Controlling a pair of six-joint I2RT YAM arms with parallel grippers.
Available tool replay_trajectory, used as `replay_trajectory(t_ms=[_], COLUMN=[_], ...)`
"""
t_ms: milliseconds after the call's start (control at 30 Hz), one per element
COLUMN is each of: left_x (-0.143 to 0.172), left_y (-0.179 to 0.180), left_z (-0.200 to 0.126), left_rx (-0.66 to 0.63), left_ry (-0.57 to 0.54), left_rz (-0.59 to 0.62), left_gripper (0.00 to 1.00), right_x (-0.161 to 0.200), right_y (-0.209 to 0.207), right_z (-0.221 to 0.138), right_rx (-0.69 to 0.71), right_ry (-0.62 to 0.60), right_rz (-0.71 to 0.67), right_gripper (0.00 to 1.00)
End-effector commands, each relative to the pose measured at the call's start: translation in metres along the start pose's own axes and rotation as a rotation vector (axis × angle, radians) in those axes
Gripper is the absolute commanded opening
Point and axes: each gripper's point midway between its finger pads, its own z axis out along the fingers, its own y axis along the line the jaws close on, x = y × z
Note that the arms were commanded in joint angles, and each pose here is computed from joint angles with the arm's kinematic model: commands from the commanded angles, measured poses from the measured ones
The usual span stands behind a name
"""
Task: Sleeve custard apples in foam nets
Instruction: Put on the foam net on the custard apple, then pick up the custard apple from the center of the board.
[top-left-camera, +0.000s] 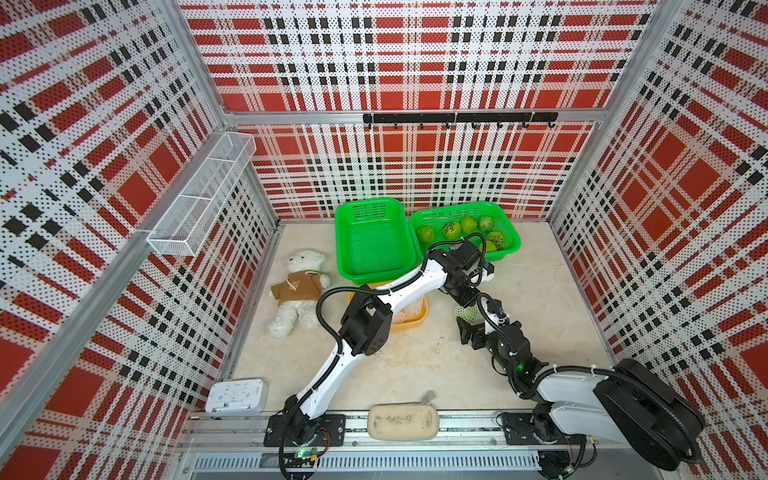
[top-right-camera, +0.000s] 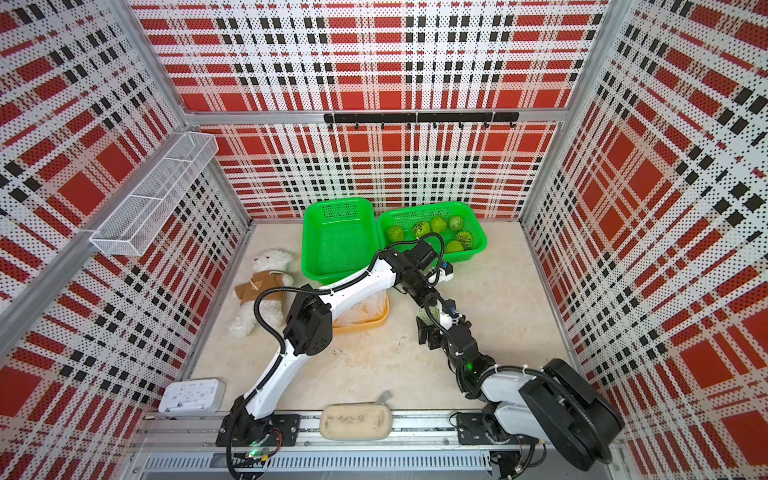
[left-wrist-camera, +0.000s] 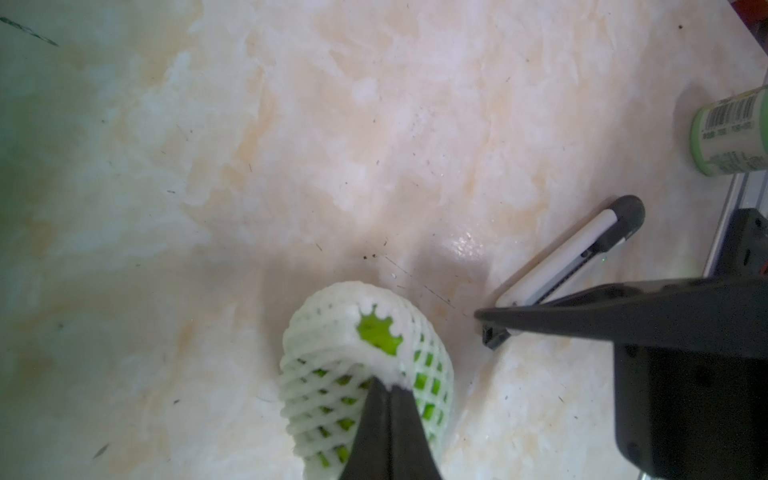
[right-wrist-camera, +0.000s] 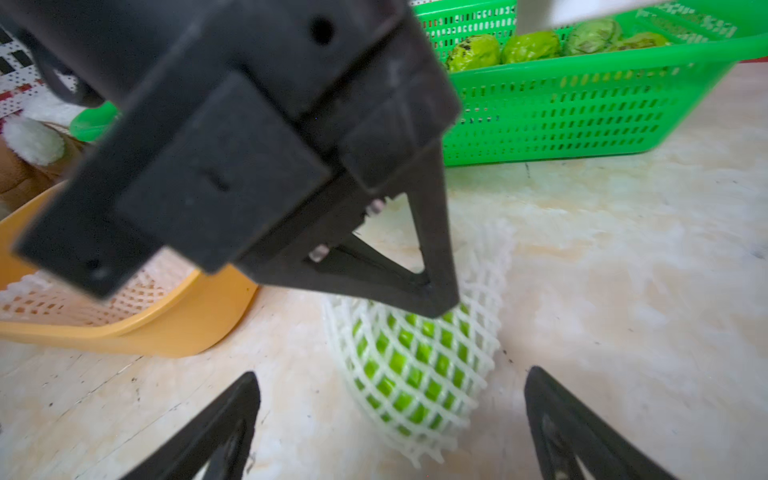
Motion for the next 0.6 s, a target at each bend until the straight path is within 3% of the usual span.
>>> replay_trajectory(t_ms=[0, 167, 333, 567], left_x=[0.002, 0.005, 0.01, 0.01], left_y=[-0.008, -0.009, -0.008, -0.008], left_z=[-0.008, -0.006, -0.006, -0.006], left_rx=[0.023, 0.033, 0.035, 0.033], left_ry=[-0.007, -0.009, 0.002, -0.002], left_rz=[0.006, 0.001, -0.003, -0.01], left_gripper=[0.0, 0.0, 0.0, 0.0], right_x=[-0.023, -0.019, -0.015, -0.003], right_y=[0.019, 0.02, 0.017, 0.003], right_z=[0.009, 0.021, 0.03, 0.036], right_rx=[-0.087, -0.092, -0.076, 0.007], right_ry=[-0.091, -0.13, -0.152, -0.085], right_rz=[-0.025, -0.047, -0.04, -0.038], right_gripper=[0.99, 0.94, 0.83, 0.77])
